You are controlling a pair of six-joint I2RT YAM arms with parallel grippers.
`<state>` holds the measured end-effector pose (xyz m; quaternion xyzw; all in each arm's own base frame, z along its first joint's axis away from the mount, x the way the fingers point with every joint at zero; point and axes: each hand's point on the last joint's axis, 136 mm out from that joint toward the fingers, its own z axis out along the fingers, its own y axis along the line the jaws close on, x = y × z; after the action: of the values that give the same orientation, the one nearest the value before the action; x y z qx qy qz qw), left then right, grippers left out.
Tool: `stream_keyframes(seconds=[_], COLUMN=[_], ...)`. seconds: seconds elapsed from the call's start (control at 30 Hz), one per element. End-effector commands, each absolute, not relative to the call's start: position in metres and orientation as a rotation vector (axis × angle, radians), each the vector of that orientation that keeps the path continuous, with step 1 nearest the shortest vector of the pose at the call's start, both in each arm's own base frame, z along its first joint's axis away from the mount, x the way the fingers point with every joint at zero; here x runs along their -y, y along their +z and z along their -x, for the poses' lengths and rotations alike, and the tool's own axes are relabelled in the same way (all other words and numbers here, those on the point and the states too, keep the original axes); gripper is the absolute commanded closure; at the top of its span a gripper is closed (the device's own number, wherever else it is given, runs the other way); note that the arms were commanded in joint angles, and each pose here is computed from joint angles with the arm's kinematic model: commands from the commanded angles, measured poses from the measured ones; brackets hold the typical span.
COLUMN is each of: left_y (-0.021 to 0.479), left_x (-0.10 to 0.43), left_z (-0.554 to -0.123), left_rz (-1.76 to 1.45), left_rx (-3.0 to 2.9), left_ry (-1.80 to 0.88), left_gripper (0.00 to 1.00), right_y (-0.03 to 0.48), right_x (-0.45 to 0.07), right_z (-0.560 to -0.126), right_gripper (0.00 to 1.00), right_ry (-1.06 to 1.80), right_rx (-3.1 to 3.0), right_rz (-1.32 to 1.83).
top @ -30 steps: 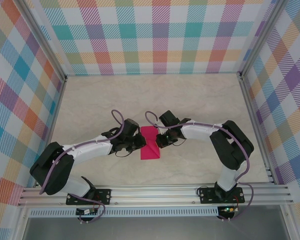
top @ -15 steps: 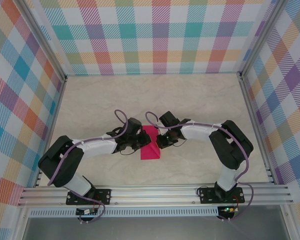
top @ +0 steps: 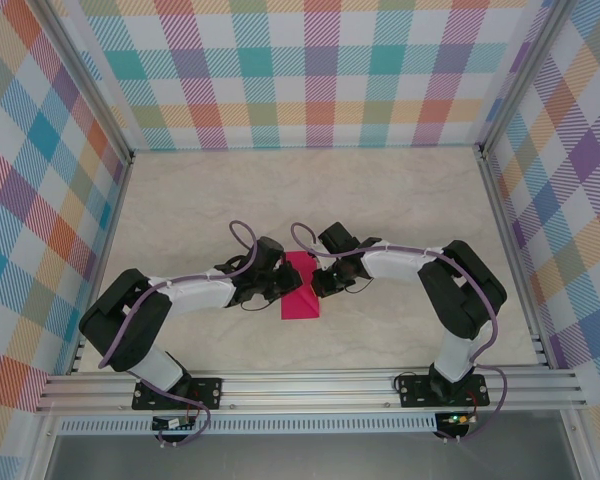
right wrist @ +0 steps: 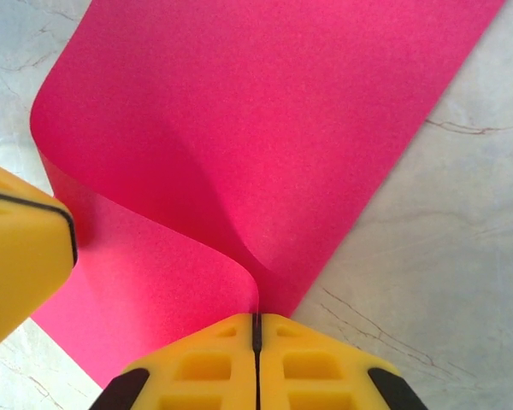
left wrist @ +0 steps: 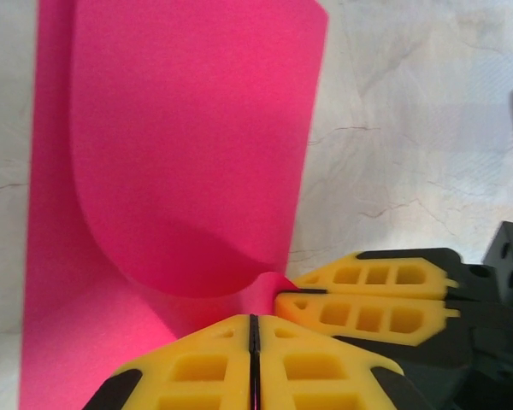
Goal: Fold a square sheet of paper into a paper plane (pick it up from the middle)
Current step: Fold the triangle a second time at the center of the table.
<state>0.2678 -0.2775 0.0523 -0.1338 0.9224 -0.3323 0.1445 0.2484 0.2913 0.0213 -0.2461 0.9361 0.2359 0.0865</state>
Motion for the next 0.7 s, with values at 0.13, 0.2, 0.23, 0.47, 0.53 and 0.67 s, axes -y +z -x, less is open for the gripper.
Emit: stream_keyframes(seconds=[0.13, 0.2, 0.23, 0.47, 0.53, 0.67], left_y=[0.043, 0.040, 0.039, 0.034, 0.031, 0.026], left_x=[0.270, 0.269, 0.269, 0.271, 0.272, 0.272], left_z=[-0.261, -0.261, -0.261, -0.261, -0.260, -0.261], left_rz=[0.377, 0.375, 0.378, 0.355, 0.348, 0.352], left_rx=[-2.692, -2.700, -2.703, -2.714, -2.721, -2.727], left_ry=[-0.872, -0.862, -0.858, -0.855, -0.856, -0.849], left_gripper=[0.91, 0.91, 0.91, 0.90, 0.90, 0.90], right_y=[0.031, 0.029, 0.028, 0.020, 0.020, 0.017], right_x=[-0.297, -0.297, -0.296, -0.295, -0.295, -0.293], right_z=[-0.251, -0.251, -0.252, -0.254, -0.254, -0.255], right_gripper=[0.94, 0.94, 0.94, 0.94, 0.94, 0.95], right_ry=[0.742, 0.738, 0.732, 0.706, 0.702, 0.677], right_rx=[-2.769, -2.774, -2.777, -2.797, -2.801, -2.809], right_rz=[0.733, 0.732, 0.728, 0.726, 0.726, 0.720])
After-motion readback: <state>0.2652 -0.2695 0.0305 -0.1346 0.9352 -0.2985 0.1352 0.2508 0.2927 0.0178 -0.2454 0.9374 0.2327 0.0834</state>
